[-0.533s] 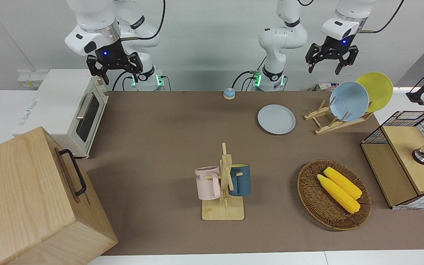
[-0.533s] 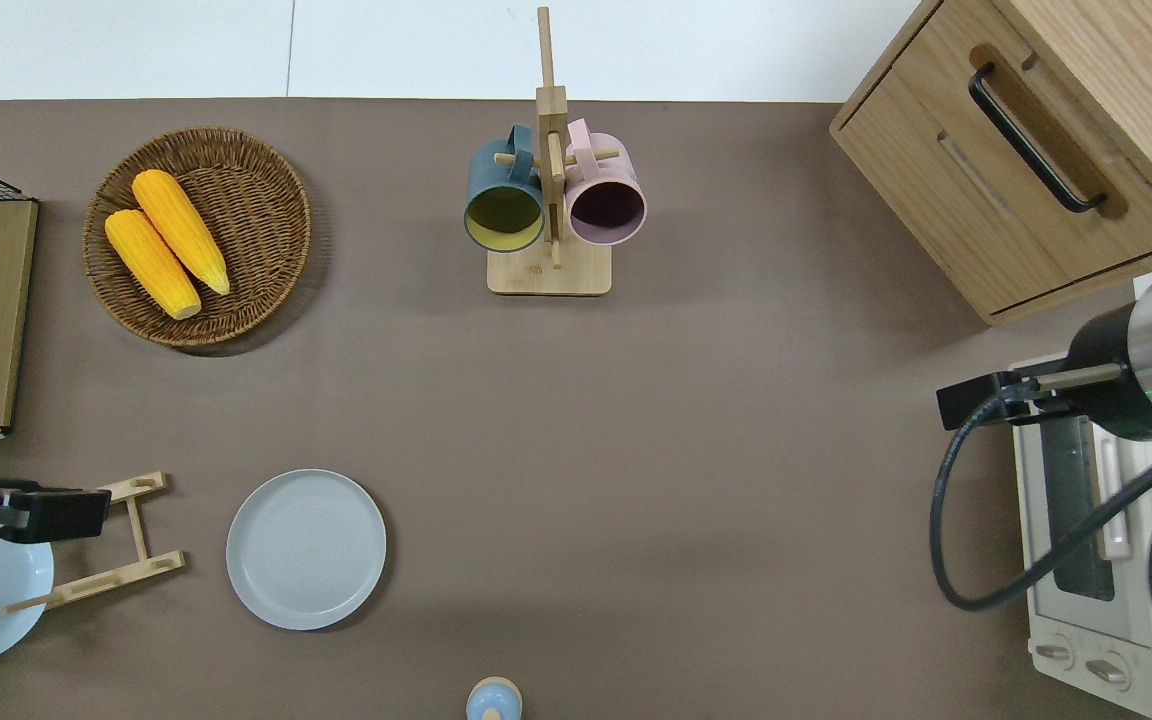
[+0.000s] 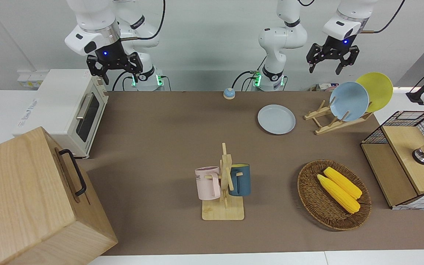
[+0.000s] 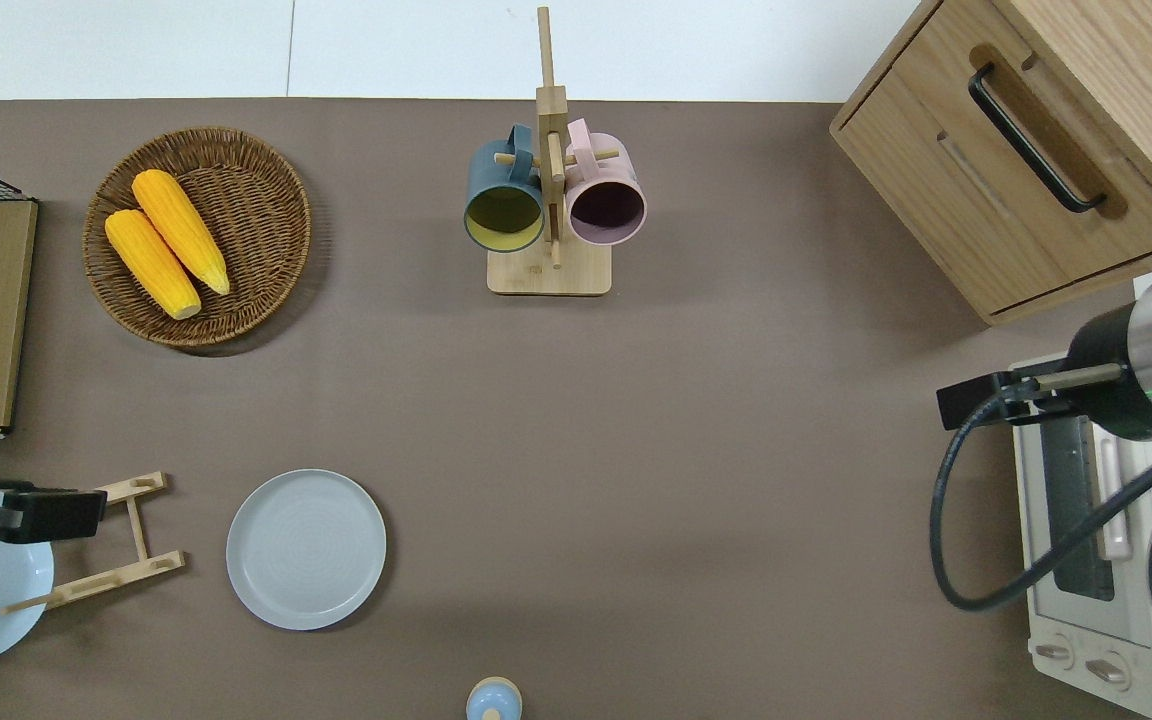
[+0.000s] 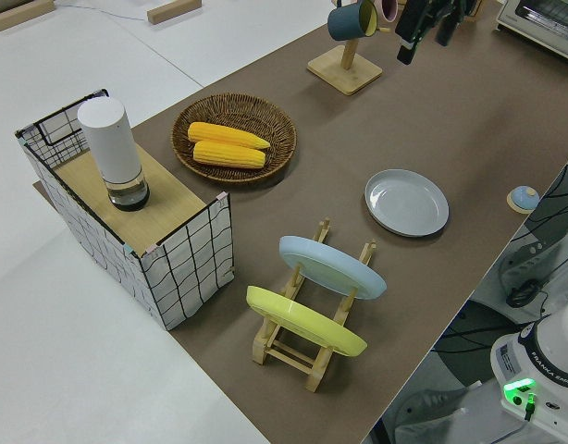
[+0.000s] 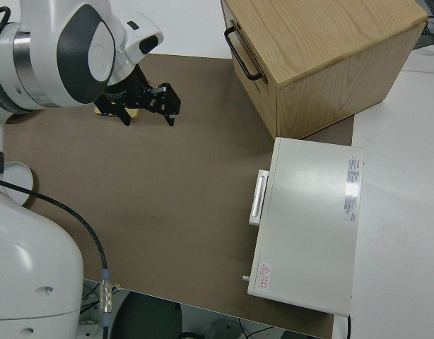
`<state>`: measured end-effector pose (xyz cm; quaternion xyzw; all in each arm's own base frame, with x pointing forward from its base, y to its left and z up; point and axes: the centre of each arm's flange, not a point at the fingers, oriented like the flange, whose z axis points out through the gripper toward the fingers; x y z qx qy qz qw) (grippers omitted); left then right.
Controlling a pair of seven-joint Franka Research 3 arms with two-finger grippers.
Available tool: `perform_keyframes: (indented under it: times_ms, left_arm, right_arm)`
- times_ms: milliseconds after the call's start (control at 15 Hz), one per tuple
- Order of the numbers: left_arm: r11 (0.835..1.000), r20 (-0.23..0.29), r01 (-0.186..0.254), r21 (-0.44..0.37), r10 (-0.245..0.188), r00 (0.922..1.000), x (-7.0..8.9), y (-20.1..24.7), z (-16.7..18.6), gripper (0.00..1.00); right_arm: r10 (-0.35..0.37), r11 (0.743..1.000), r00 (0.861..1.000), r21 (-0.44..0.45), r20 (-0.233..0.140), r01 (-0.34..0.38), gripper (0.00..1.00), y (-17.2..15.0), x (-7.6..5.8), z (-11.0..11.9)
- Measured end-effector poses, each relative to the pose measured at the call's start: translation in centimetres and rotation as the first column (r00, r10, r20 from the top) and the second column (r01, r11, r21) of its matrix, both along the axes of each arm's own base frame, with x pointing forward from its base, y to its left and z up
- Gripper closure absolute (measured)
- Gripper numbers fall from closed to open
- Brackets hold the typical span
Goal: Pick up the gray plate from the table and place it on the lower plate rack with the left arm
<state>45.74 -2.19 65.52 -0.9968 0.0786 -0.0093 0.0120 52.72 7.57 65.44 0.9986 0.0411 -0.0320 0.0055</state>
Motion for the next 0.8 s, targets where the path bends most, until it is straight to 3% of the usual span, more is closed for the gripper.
perform_keyframes:
  times_ms: [800]
  left_arm:
    - [1.000, -0.031, 0.001, 0.002, -0.001, 0.9995, 0.2, -0.2, -1.6, 0.00]
  right_arm:
    - [0.000, 1.000, 1.000, 0.000, 0.000, 0.000, 0.01, 0.0, 0.0, 0.0]
